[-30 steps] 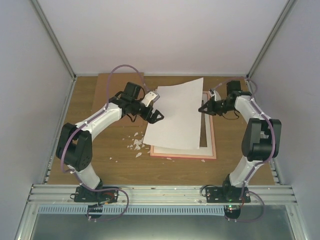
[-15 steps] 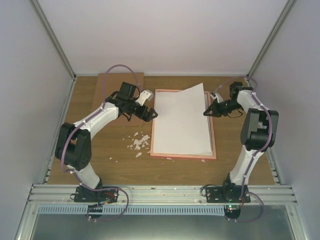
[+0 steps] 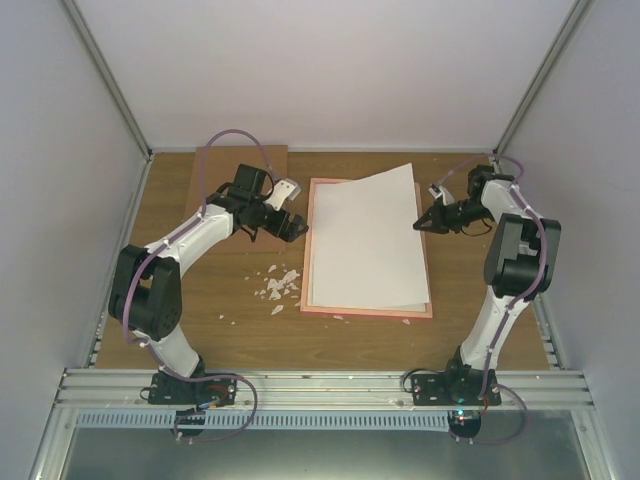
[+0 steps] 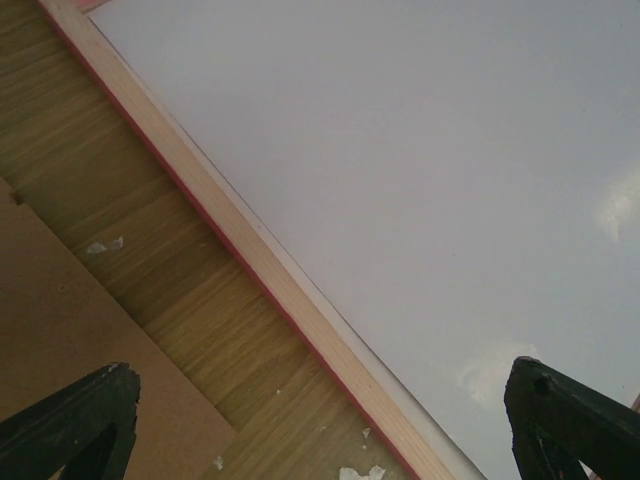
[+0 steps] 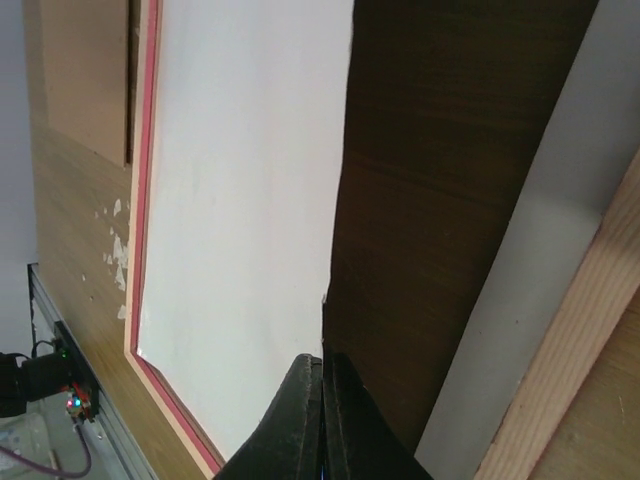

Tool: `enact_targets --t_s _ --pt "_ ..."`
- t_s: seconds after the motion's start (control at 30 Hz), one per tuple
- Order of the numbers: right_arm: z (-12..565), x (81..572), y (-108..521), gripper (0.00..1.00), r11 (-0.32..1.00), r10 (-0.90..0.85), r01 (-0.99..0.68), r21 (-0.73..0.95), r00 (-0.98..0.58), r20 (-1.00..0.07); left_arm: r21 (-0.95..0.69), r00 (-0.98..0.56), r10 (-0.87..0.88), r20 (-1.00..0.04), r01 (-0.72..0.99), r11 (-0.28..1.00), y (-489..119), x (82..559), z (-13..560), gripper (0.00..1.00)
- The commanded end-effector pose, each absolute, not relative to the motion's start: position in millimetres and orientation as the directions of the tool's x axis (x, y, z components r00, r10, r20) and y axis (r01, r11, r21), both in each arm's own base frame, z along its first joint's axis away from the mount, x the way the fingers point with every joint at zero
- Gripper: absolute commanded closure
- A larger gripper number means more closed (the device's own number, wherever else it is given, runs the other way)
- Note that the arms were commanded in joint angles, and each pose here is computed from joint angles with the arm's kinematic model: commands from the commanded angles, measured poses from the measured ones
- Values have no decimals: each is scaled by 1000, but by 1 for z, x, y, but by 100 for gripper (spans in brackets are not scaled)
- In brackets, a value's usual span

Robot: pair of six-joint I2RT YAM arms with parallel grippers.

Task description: Put the photo into the frame

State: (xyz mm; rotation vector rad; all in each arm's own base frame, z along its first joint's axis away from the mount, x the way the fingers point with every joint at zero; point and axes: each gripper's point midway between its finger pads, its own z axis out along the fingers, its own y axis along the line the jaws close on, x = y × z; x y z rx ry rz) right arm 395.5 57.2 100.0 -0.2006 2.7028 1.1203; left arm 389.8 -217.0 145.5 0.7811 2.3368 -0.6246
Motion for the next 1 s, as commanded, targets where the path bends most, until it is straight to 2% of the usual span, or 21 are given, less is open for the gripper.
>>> enact_targets --t_s 0.0,0.2,0.97 --pt "101 404 64 100 655 -2 -185 733 -970 -243 -211 -633 359 -685 645 735 -211 400 154 1" --pt "95 403 70 100 617 45 -142 774 -976 -214 -212 -642 356 -679 636 742 -208 402 151 1" --pt "86 386 75 98 618 44 -103 780 -985 -165 -232 -659 341 -670 623 747 -204 403 145 1"
